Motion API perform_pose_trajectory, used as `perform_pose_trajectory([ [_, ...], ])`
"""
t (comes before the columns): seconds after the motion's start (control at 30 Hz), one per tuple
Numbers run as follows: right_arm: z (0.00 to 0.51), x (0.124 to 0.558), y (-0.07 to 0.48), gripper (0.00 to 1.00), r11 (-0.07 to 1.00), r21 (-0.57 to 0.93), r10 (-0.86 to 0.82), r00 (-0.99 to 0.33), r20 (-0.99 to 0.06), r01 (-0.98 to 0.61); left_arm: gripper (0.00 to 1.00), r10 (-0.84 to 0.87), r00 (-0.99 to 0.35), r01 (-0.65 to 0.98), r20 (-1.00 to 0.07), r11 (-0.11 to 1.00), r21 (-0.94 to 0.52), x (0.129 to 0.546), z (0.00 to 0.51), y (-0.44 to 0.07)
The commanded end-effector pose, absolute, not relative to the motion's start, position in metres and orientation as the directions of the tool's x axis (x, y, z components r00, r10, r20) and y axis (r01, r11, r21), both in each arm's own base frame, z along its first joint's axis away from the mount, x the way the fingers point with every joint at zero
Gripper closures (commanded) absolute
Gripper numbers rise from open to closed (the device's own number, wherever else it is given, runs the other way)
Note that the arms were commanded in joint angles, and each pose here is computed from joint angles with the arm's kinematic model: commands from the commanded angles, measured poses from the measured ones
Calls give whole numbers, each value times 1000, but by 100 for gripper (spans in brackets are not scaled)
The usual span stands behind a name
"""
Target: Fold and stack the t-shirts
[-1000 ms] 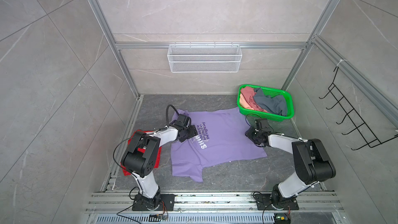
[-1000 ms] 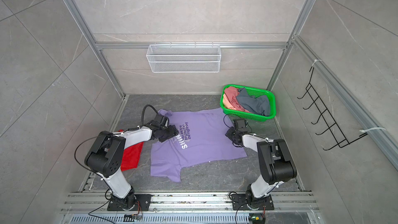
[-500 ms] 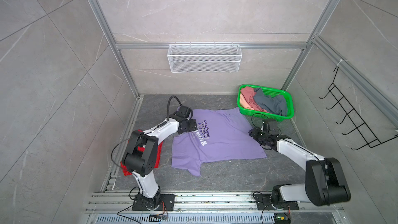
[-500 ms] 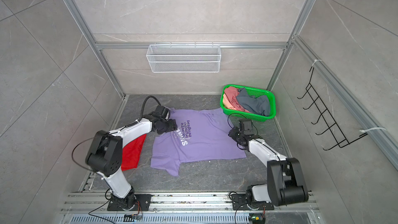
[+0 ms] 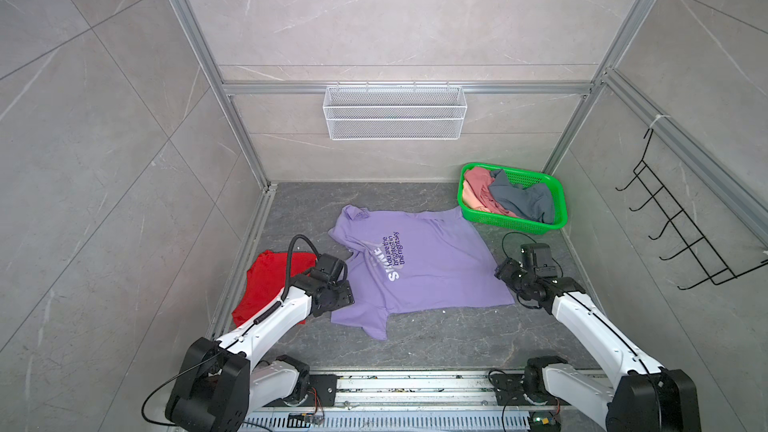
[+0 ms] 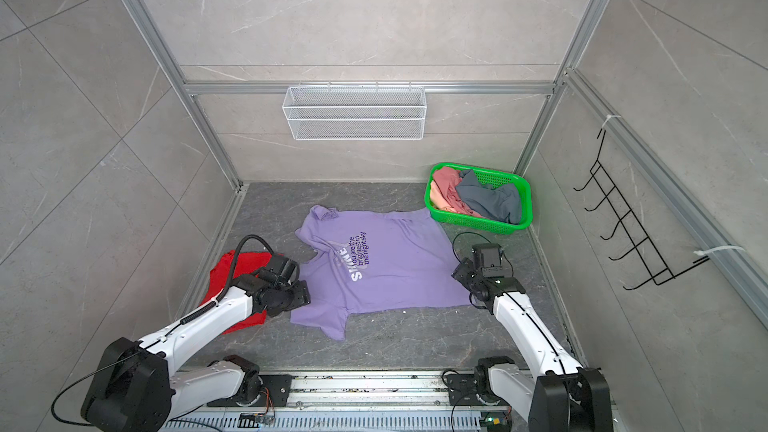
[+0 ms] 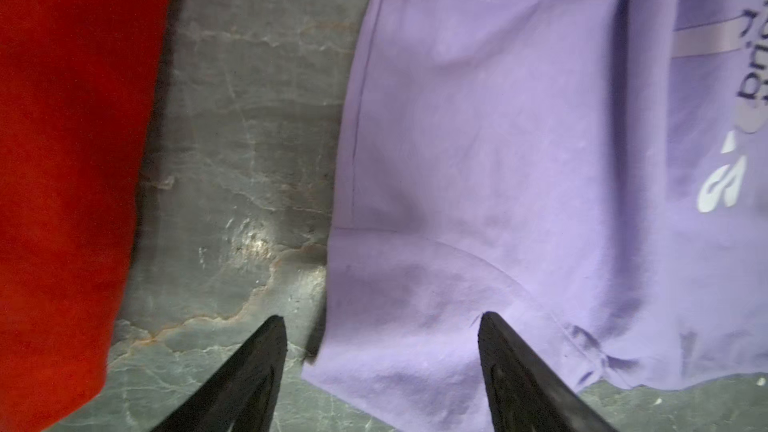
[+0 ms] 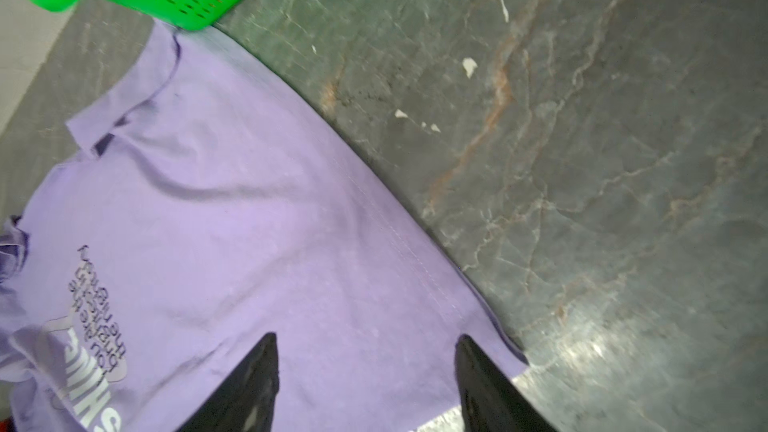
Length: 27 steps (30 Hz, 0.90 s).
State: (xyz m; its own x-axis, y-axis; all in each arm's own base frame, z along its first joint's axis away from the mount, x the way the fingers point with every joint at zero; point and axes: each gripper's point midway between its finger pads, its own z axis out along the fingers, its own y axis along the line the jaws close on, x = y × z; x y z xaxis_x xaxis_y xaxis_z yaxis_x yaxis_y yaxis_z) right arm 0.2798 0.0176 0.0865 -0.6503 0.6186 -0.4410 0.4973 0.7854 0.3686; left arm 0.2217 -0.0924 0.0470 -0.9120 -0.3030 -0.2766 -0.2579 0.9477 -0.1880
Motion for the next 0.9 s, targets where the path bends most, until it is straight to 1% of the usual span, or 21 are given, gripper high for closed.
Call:
perform_pose_trajectory([
  [0.0, 69, 259, 9, 30, 768, 315, 640, -656, -400, 558, 26, -359, -886, -304, -294, 928, -217, 226, 45, -92],
  [0.07, 63, 256, 9, 30, 762, 316, 647, -659, -383, 565, 28, -362, -890, -301, -277, 923, -240, 225, 37, -97],
  [0.1, 60, 255, 9, 30, 760, 319, 649, -660, -378, 566, 32, -362, -892, -298, -270, 921, -251, 226, 33, -100],
  [0.23, 56, 253, 9, 30, 755, 318, 655, -658, -371, 573, 53, -370, -892, -294, -261, 911, -288, 227, 34, -106],
  [0.37, 58, 254, 6, 30, 755, 315, 656, -651, -382, 575, 74, -387, -867, -254, -314, 886, -388, 238, 70, -118],
  [0.43, 59, 254, 4, 30, 753, 315, 658, -646, -387, 578, 80, -390, -855, -222, -342, 872, -437, 245, 93, -125],
  [0.57, 59, 257, 3, 30, 749, 320, 662, -639, -391, 580, 88, -357, -858, -144, -369, 858, -493, 262, 130, -143],
  [0.63, 58, 260, 2, 30, 746, 321, 665, -636, -391, 583, 88, -327, -866, -105, -378, 859, -501, 275, 143, -154],
  [0.77, 57, 266, 2, 30, 743, 327, 669, -632, -391, 585, 89, -249, -890, -32, -382, 869, -493, 313, 151, -179],
  [0.87, 58, 268, 2, 30, 741, 333, 672, -632, -386, 583, 89, -196, -904, -6, -381, 895, -447, 337, 153, -187],
])
